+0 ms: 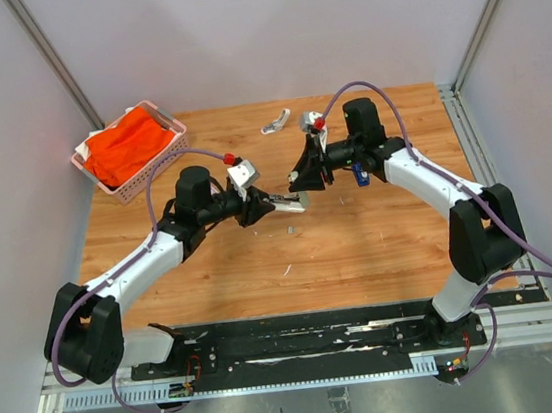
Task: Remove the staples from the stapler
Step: Open the stapler at the center of the board.
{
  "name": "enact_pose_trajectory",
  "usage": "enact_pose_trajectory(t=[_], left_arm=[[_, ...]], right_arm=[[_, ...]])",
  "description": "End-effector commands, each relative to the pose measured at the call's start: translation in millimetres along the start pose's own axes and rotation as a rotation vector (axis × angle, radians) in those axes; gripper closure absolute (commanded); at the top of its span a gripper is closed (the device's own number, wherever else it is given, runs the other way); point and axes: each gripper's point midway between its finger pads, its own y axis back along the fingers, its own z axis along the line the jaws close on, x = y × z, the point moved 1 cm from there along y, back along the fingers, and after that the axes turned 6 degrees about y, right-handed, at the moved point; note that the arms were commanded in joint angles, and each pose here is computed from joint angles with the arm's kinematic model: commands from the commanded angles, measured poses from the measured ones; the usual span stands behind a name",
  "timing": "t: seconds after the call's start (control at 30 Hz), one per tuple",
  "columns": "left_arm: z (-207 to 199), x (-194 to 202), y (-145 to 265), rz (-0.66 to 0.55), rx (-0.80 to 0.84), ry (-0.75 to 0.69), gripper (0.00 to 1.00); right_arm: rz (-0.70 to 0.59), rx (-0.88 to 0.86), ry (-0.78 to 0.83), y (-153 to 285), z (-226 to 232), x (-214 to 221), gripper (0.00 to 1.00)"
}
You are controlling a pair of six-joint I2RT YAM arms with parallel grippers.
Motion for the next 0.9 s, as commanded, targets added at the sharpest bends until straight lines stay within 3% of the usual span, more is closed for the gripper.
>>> enact_pose_trajectory(t=[0.0,0.17,0.6,0.87], left_arm=[[12,6,2,0.004,-0.065,-0.016,1.0],[13,3,1,-0.001,-0.072,-0.006,1.0],[11,-13,10,-0.051,-0.091,-0.036,1.0],[14,-6,7,-0.037,-0.097,-0.031,1.0]], right_arm=[[-0.025,0.03,-0.006,19,1,-16,0.99],[-0.005,0.031,0.001,18,1,-10,0.99],[0.093,0.233,-0.069,15,-38,28,0.97],[0.107,0.214,-0.165,-8,-40,51,0.99]])
